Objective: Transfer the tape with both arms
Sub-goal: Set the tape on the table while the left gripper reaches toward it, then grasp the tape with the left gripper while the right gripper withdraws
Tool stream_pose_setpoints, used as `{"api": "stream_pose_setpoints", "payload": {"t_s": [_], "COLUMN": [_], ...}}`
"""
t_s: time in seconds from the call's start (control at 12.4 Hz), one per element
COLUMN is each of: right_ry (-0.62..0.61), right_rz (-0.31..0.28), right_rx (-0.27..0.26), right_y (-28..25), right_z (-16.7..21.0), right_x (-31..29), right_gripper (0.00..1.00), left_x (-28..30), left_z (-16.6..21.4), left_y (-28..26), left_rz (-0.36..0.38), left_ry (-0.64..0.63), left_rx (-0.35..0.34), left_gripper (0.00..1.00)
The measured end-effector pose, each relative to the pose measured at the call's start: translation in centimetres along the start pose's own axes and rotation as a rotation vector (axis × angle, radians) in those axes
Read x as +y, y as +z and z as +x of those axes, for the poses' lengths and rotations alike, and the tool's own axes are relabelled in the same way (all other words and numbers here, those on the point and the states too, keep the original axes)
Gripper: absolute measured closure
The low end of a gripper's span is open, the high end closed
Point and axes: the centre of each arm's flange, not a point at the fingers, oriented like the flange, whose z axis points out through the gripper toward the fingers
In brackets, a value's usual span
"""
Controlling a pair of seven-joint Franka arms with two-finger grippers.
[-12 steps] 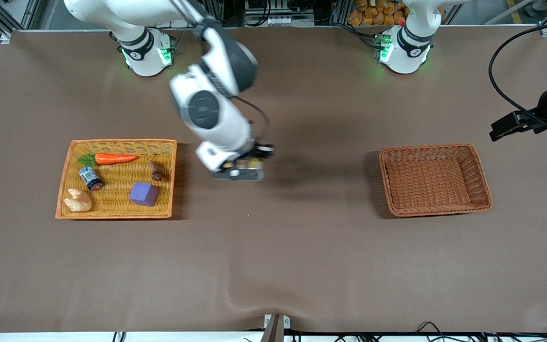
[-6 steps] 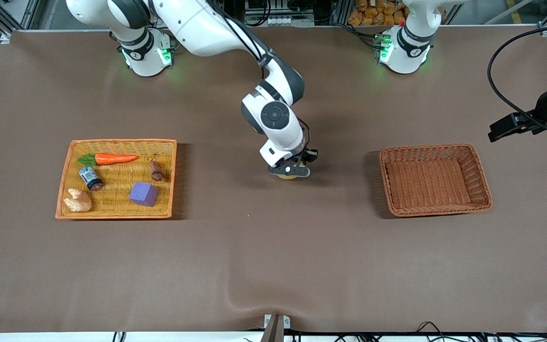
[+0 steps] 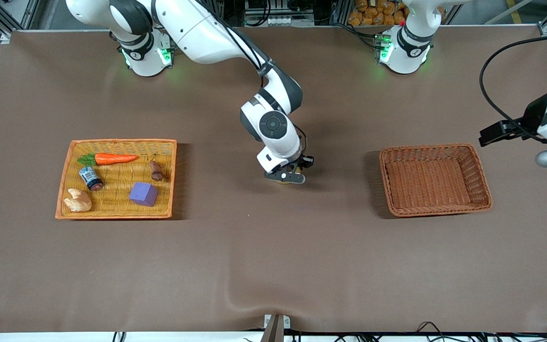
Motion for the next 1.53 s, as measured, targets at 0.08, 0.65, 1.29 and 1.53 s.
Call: {"api": "stream_pose_setpoints", "payload": {"t_s": [0.08,0.65,1.29,1.53], "right_ry": [0.002,0.001,-0.132,-0.18], "right_rz": [-0.001,0.075,-0.068,-0.118], "right_rx": [0.003,0.087,0.066,-0.03], "right_y": [0.0,-14.9,-34.7,-41.1], "right_z": [0.2,3.7,12.4,14.2], "right_x": [0.1,-0.9,16.9,28.1], "right_gripper": [0.48,0.0,0.0,0.0], "left_x": [0.9,14.5,30.6,35.3], "left_z": [0.2,0.3,-4.7,-6.6], "left_y": [0.5,5.8,17.7,24.2], "left_rz": [0.001,-0.038,-0.109,-0.087], "left_ry": [0.015,0.15,0.125,0.1], "left_rx": [-0.006,0.004,0.046,0.005], "left_gripper": [0.0,0.0,0.0,0.0]}}
